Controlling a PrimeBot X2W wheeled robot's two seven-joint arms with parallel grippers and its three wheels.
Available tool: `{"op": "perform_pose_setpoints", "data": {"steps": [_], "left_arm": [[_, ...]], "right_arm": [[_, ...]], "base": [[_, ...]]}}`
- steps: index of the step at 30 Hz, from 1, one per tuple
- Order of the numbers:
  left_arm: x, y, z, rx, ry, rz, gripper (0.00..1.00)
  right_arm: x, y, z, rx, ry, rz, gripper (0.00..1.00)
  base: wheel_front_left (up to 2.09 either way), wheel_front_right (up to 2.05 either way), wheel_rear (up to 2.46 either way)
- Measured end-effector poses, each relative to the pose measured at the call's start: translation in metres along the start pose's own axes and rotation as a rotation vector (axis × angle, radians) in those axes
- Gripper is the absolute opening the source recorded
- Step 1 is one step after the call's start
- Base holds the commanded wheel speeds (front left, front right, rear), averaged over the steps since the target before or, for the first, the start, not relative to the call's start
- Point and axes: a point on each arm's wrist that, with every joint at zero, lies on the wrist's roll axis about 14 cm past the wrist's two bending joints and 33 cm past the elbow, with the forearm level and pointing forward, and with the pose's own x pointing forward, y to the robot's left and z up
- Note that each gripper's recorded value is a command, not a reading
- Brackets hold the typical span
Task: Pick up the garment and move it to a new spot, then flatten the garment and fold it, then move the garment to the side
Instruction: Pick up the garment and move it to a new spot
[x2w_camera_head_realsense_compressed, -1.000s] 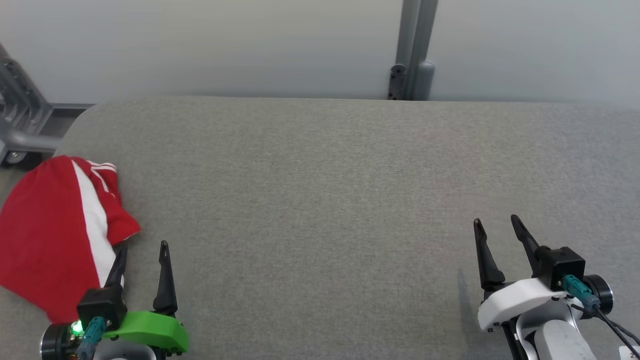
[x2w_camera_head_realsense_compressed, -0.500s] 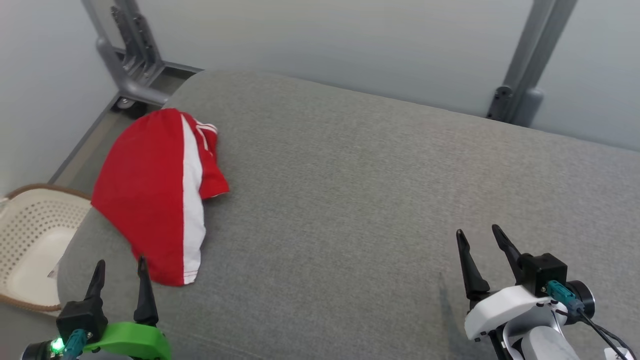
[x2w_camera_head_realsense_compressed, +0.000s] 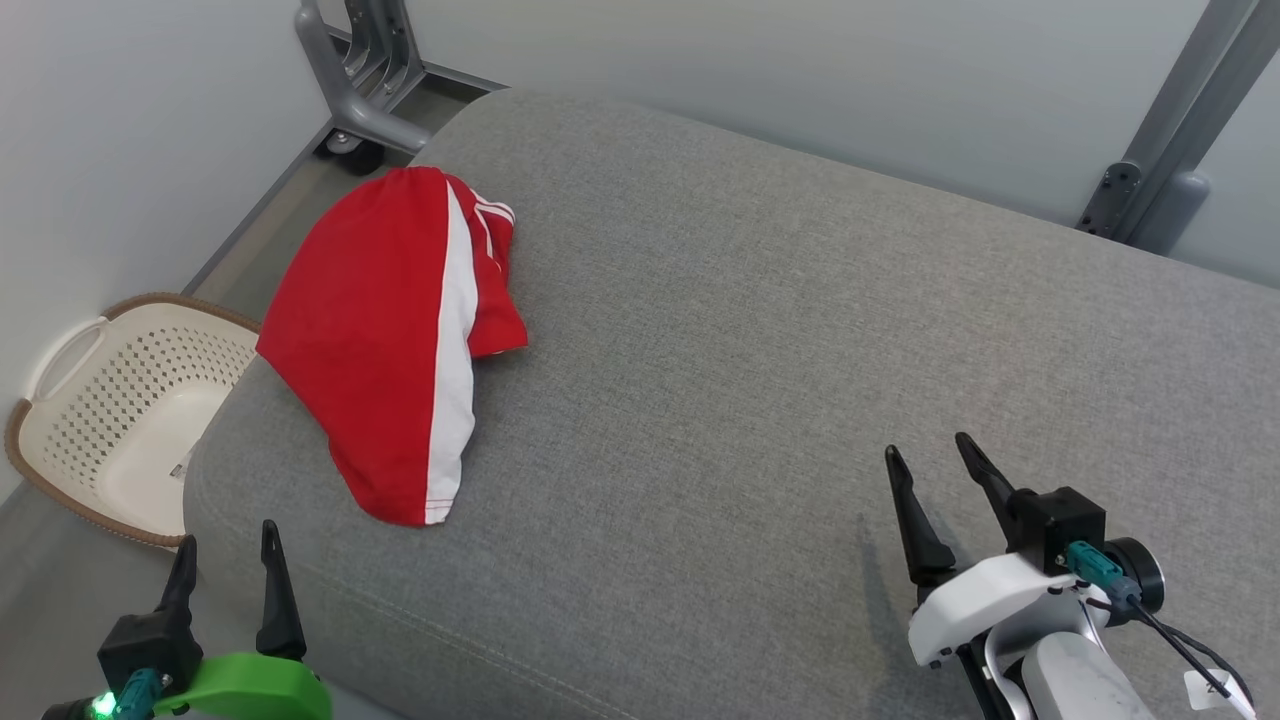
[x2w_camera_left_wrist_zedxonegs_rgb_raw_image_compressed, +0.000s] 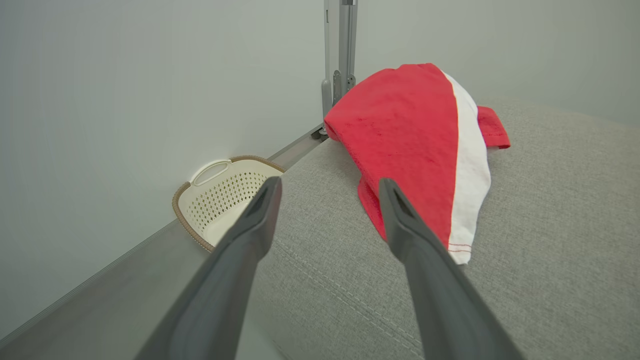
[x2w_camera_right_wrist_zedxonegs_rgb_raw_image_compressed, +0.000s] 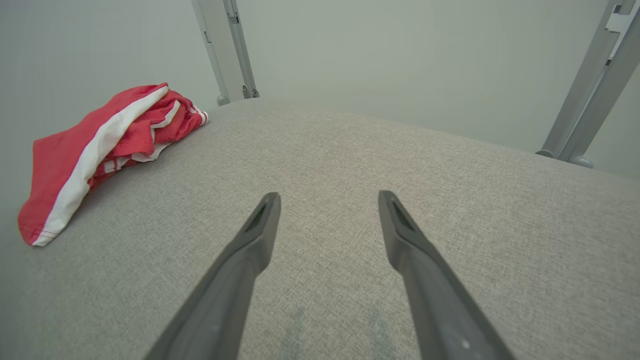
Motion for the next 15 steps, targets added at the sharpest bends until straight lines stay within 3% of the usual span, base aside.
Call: {"op": "perform_pose_setpoints", "data": {"steps": [15], "left_arm": [[0.069, -0.033, 0.005, -0.022, 0.037, -0.076, 1.0]], "right_arm": [[-0.002, -0.039, -0.023, -0.027, 0.047, -0.065, 1.0]], "base": [[0.0, 0.0, 0.0]]}}
